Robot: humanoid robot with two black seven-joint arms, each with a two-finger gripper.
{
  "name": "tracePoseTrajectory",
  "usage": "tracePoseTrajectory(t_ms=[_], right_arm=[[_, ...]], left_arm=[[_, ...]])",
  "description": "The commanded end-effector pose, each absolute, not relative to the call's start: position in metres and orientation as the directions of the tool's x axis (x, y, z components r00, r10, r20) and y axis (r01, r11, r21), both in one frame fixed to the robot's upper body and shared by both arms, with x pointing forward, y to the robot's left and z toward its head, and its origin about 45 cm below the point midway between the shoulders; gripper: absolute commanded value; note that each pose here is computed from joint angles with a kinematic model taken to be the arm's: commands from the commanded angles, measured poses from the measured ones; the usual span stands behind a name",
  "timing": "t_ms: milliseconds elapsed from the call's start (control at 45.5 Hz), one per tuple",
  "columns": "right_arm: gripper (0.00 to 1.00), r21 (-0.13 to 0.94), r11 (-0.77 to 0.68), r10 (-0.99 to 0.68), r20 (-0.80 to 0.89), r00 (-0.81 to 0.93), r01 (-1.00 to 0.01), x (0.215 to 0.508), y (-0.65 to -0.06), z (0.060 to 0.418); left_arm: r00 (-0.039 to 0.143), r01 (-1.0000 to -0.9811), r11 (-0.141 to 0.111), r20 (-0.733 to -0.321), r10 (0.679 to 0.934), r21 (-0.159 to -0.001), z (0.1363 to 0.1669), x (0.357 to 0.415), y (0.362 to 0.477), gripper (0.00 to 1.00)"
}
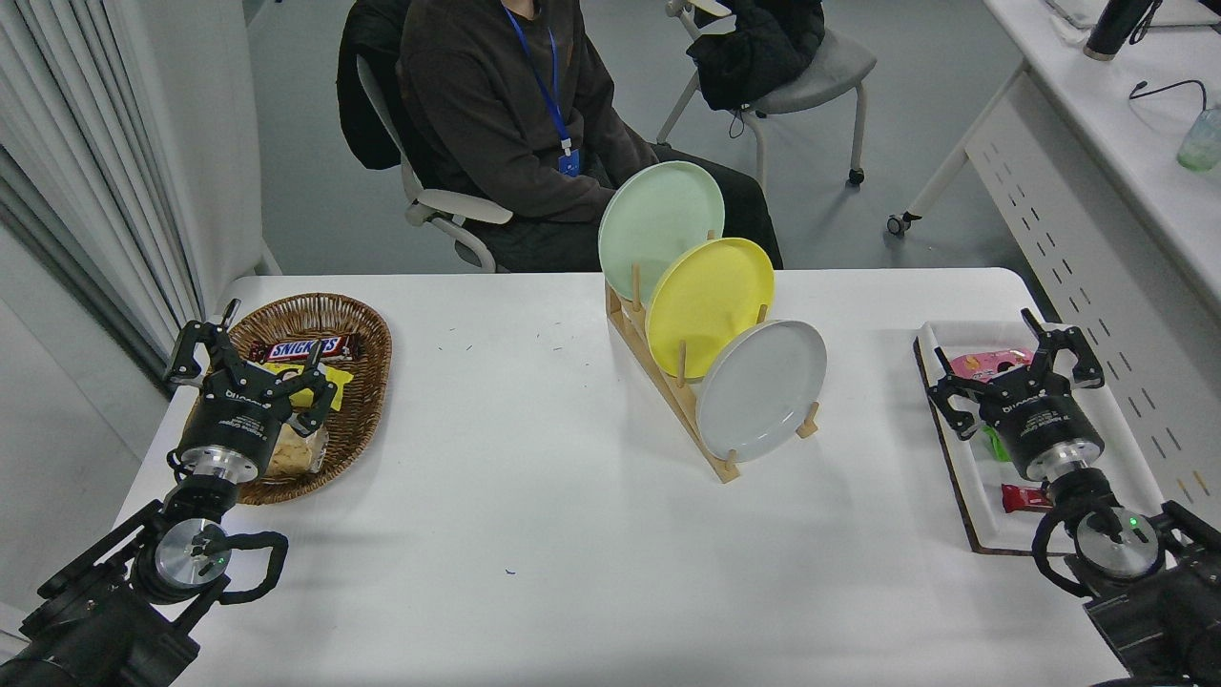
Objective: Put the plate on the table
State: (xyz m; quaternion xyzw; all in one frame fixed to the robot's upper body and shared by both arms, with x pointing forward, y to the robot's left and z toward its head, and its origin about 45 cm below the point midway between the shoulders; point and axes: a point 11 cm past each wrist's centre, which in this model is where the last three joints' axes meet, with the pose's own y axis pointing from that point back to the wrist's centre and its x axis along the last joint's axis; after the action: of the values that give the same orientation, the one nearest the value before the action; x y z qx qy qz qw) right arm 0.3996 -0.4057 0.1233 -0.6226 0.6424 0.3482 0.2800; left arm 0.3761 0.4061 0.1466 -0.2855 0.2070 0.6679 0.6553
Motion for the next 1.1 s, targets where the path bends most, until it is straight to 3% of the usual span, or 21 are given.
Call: tracePoseTrajectory(t_ms=[0, 725, 1077], right_arm=[[0.99, 0.094, -0.017, -0.605, -0.794, -0.064, -0.995, 0.401, -0.406, 0.126], [0.99, 0.112, 0.011, -0.627, -0.773, -0.094, -0.994, 0.395, -0.424, 0.126], [0.99, 0.166, -0.062, -0.729, -0.681, -0.069, -0.984, 0.396, -0.428, 0.131]], left_arm=[[0.022, -0.9937, -0.055, -0.652, 0.758, -0.098, 0.1466, 0.3761, 0.406, 0.98], [0.022, -0.9937, -0.055, -0.653, 0.757, -0.097, 0.1467, 0.3762, 0.406, 0.98], [0.022, -0.9937, -0.055, -0.652, 0.758, -0.098, 0.1466, 0.3761, 0.406, 0.98]])
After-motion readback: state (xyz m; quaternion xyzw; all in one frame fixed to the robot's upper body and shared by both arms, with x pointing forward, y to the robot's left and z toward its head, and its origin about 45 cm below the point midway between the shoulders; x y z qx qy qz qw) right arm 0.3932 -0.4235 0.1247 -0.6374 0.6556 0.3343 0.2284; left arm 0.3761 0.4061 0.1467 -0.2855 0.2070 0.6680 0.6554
